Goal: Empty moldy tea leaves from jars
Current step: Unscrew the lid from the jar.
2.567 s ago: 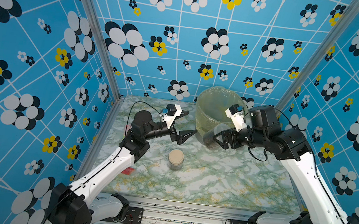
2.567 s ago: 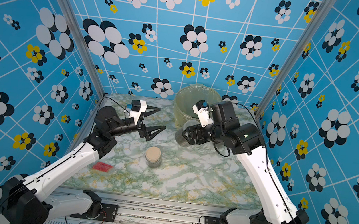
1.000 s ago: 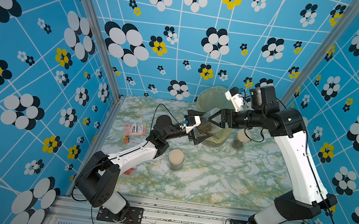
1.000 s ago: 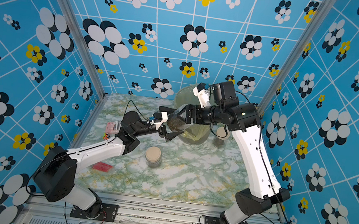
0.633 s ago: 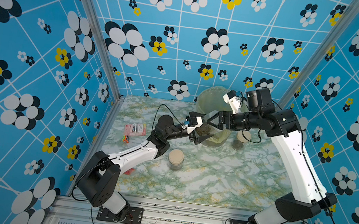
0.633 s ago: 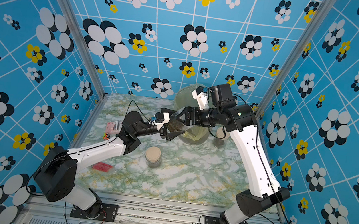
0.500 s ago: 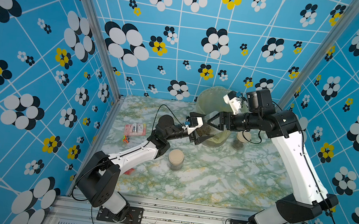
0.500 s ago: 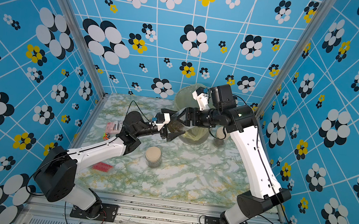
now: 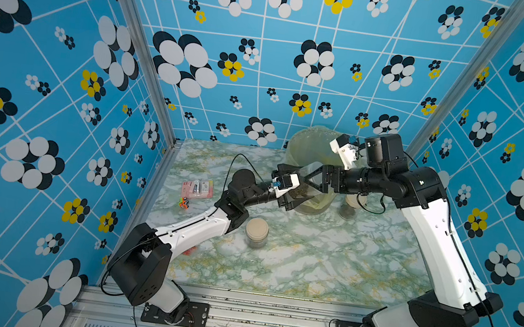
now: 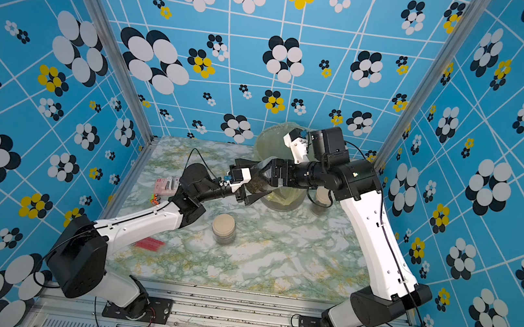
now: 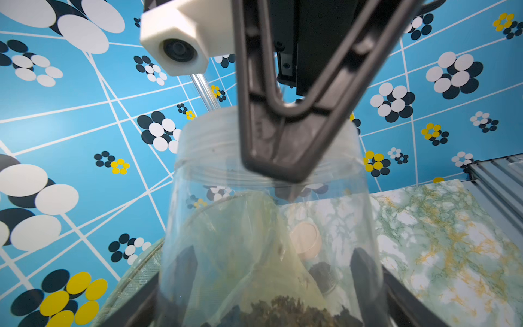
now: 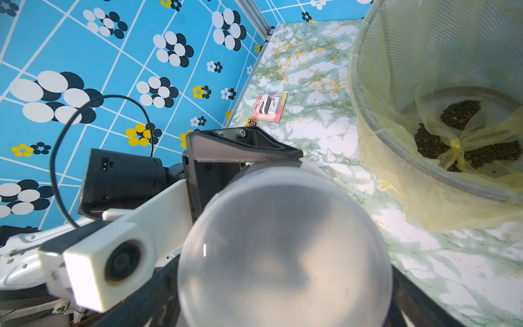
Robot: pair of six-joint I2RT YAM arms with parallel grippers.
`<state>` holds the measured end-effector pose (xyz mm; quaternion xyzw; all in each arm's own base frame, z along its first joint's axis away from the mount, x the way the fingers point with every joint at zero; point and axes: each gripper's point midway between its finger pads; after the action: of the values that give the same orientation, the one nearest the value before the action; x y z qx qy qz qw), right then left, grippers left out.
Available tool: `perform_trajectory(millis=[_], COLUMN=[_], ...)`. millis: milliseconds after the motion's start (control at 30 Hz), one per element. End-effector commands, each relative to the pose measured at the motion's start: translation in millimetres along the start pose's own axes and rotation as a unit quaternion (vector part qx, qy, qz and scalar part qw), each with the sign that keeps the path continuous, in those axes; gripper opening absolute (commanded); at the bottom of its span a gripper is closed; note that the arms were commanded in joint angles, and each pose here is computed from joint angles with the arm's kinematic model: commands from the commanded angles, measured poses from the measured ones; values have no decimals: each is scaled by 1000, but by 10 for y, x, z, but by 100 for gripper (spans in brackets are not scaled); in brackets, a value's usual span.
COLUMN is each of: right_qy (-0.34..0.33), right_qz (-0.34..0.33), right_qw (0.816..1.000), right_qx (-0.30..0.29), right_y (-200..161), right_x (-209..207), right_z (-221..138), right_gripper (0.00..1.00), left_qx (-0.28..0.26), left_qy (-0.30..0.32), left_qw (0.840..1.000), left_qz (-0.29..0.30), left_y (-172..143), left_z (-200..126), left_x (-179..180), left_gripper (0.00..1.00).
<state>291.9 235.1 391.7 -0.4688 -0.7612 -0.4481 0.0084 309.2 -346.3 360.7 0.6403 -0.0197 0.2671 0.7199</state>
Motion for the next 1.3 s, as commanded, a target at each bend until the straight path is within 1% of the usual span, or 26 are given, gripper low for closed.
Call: perform_trajectory(millis=[0,167,367,400,567,933,1267], right_qy=[-15,-26,-12,-10,6,4,20], right_qz=[14,37,64,68,85,114,116], right_qw=[1000,999,997,997,995,993,992], right_qx=[-20,-30,-42,-42,-43,-44,-42], right_y=[1,-15,38,46,105,253,357], right_x=[9,-18,45,49,83,-71,-71], right_z=[-142,-208,-242,-234,-178,-83,-4], right_gripper=[99,99,99,99,99,99,99], left_qx=[7,19,20,21,18,10,8], left_qy=[35,55,78,82,96,117,114], left_qw=[998,994,986,983,976,963,961], left_qz=[51,96,144,162,194,241,253], left_y=[69,28,59,67,126,229,221], left_z=[-33,-38,-39,-41,-51,-92,-57], left_x=[120,193,281,297,352,408,401], left_gripper=[65,65,65,64,64,62,60])
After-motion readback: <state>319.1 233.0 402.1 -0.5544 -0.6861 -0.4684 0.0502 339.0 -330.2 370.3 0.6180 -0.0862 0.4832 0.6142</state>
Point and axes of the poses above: each gripper's point midway between its finger pads, its own z axis out along the fingers, its own x axis along the line the jaws close on, y = z × x, and after that the axes turned 6 degrees about -z, right-handed
